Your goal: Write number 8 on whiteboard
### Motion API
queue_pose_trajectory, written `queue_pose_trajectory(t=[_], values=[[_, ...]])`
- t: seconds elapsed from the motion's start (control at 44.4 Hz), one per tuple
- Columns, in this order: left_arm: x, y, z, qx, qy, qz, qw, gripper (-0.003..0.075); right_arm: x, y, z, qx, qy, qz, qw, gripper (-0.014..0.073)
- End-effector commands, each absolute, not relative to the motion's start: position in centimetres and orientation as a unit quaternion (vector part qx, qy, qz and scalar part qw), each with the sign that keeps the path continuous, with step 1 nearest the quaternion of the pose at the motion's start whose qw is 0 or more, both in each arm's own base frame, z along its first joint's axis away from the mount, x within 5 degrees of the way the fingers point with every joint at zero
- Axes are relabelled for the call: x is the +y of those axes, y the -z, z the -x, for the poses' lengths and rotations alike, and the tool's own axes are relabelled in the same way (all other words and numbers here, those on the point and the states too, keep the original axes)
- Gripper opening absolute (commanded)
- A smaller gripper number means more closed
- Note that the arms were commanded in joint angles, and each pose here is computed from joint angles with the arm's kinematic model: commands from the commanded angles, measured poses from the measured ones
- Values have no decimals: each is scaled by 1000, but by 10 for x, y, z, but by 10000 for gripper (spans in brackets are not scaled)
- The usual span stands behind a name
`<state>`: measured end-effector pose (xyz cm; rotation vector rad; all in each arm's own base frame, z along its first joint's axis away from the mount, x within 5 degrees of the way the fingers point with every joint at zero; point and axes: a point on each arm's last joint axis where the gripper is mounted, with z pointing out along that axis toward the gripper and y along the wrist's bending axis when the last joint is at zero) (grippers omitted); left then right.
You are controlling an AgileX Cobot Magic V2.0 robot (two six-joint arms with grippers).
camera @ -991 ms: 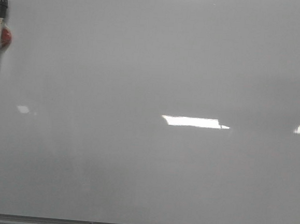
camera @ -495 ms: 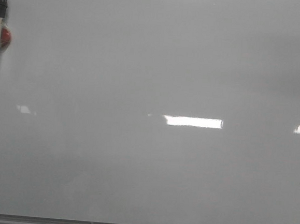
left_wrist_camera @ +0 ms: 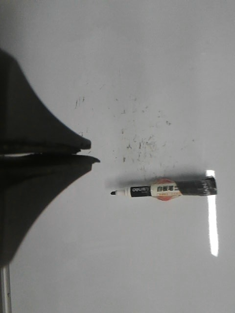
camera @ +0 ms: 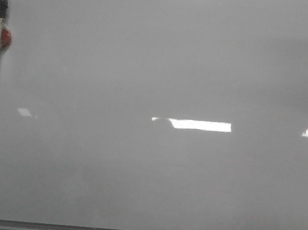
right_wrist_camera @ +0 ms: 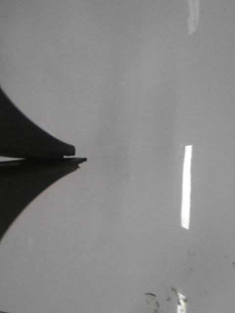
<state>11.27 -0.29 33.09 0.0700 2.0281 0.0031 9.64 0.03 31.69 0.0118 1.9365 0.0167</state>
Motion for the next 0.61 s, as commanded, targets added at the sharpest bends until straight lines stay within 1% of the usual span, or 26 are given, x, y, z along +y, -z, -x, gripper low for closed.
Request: queue_pose_trajectory(t=[0.0, 0.045, 0.068, 0.113, 0.135, 0.158, 0.225, 0.248, 0.27, 0.315, 0.36, 0.405, 0.518, 0.585], values=[[-4, -338, -124, 832, 5, -27, 554, -17, -1, -325, -102, 817, 4, -2, 576, -15], [-4, -336, -127, 837, 5, -27, 547, -6, -1, -323, -103, 824, 4, 0, 567, 55], [-4, -334, -129, 840, 5, -27, 542, 13, -1, -322, -103, 825, 4, 0, 565, 100], [-4, -332, -133, 844, 5, -27, 536, 64, -1, -321, -104, 828, 4, 0, 561, 213], [-4, -332, -135, 845, 5, -26, 535, 98, -1, -321, -105, 829, 4, 0, 559, 298], [-4, -331, -137, 846, 5, -26, 533, 138, -1, -321, -105, 830, 4, 0, 558, 342], [-4, -328, -142, 849, 5, -26, 527, 281, -1, -320, -106, 831, 4, 0, 556, 519], [-4, -328, -144, 849, 5, -26, 528, 314, -1, -320, -107, 832, 4, 0, 555, 564], [-4, -327, -146, 850, 5, -26, 526, 380, -1, -320, -107, 832, 4, 0, 555, 603], [-4, -325, -150, 852, 5, -25, 523, 464, -1, -320, -107, 832, 4, 0, 555, 667], [-5, -323, -154, 855, 8, -28, 518, 519, -1, -320, -107, 832, 4, 0, 555, 655], [-8, -321, -158, 858, 12, -33, 513, 542, -1, -320, -107, 832, 4, 0, 555, 643], [-18, -317, -166, 863, 29, -56, 501, 522, -1, -320, -107, 832, 4, 0, 555, 628], [-25, -315, -172, 858, 39, -73, 507, 510, -1, -320, -107, 832, 4, 0, 555, 624]])
